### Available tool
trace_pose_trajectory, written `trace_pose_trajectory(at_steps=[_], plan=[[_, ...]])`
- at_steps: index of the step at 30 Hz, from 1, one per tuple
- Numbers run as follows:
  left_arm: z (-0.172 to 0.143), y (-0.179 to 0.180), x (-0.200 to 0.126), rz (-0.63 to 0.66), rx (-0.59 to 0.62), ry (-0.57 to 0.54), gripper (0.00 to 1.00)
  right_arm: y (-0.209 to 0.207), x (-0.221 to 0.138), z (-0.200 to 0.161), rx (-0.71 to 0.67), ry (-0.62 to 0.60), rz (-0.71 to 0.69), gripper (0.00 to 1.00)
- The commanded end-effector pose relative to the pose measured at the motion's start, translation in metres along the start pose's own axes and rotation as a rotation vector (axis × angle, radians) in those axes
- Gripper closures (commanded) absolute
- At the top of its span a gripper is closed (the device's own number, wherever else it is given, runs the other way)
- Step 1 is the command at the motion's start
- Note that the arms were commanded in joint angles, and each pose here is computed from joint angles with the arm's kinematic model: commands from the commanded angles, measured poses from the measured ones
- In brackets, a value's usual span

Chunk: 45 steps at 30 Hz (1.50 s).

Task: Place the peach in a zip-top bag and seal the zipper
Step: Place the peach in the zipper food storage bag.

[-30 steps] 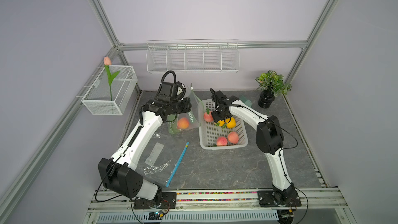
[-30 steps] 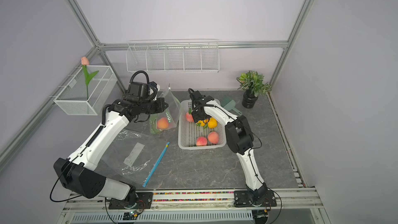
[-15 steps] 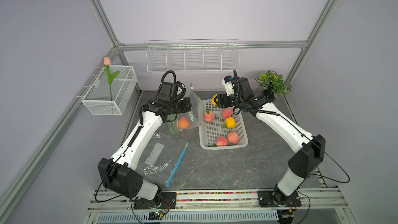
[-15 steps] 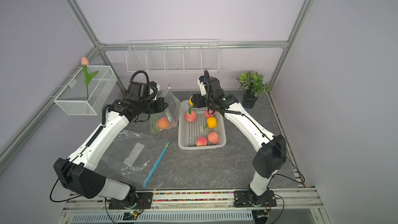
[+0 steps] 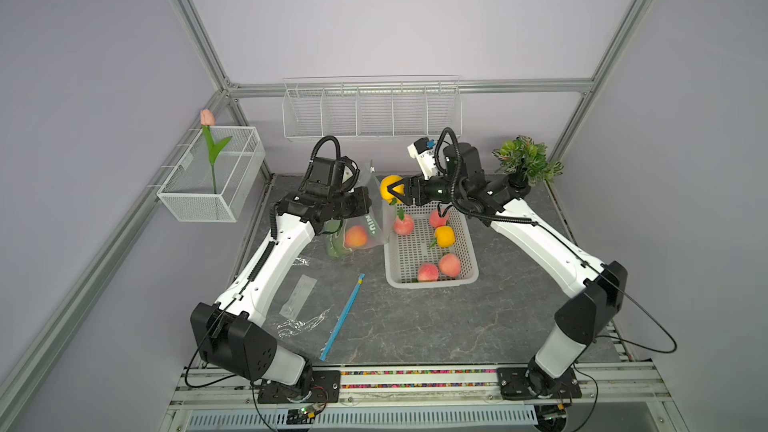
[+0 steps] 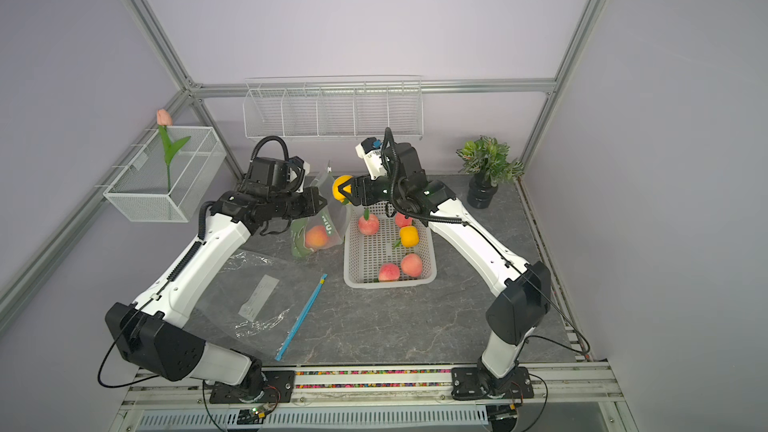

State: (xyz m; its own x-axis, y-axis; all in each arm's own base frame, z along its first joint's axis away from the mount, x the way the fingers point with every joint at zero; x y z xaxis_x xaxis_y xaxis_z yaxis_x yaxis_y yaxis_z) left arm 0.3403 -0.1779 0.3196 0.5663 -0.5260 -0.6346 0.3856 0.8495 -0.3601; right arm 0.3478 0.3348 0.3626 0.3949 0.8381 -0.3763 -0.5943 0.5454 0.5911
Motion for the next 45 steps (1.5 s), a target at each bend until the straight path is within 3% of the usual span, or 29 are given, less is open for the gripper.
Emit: trace_pose_trajectory(at_steps=[1, 13, 24, 31, 36, 40, 45], plan=[[0.001, -0.001, 0.003, -0.018, -0.014, -0.001, 1.0, -0.001, 0.021, -0.012, 0.002, 0.076, 0.008, 0.32], [0.002, -0.007, -0.002, -0.055, 0.004, -0.006, 1.0, -0.045, 0.05, -0.032, -0.004, 0.155, -0.289, 0.3], [0.001, -0.006, 0.001, -0.053, 0.003, 0.003, 1.0, -0.038, 0.049, -0.031, -0.029, 0.154, -0.268, 0.14], [0.001, -0.005, 0.001, -0.046, 0.005, 0.002, 1.0, -0.027, 0.037, -0.022, -0.055, 0.076, -0.213, 0.14], [0.0, -0.004, 0.001, -0.037, 0.009, 0.007, 1.0, -0.024, 0.017, -0.012, -0.059, -0.07, -0.195, 0.14], [0.0, -0.004, 0.0, -0.036, 0.01, 0.006, 1.0, -0.043, -0.002, -0.009, -0.01, -0.19, -0.293, 0.11], [0.002, -0.005, -0.001, -0.039, 0.013, 0.0, 1.0, -0.089, -0.009, -0.021, 0.121, -0.162, -0.462, 0.11]])
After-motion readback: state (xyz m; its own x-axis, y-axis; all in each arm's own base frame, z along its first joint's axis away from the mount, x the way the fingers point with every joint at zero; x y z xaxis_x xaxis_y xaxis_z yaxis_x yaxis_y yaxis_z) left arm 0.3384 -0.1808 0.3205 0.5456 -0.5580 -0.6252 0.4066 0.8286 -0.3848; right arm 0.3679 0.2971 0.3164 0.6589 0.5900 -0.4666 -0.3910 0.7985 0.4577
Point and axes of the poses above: each gripper's point midway between its finger pads, its own x axis out along the fingers, its own y axis along the line the jaws close on, z = x × y, the point moved 5 cm from there along -x, back along the fingers, and after that the axes turned 10 degrees about x, right-handed, at the moved point
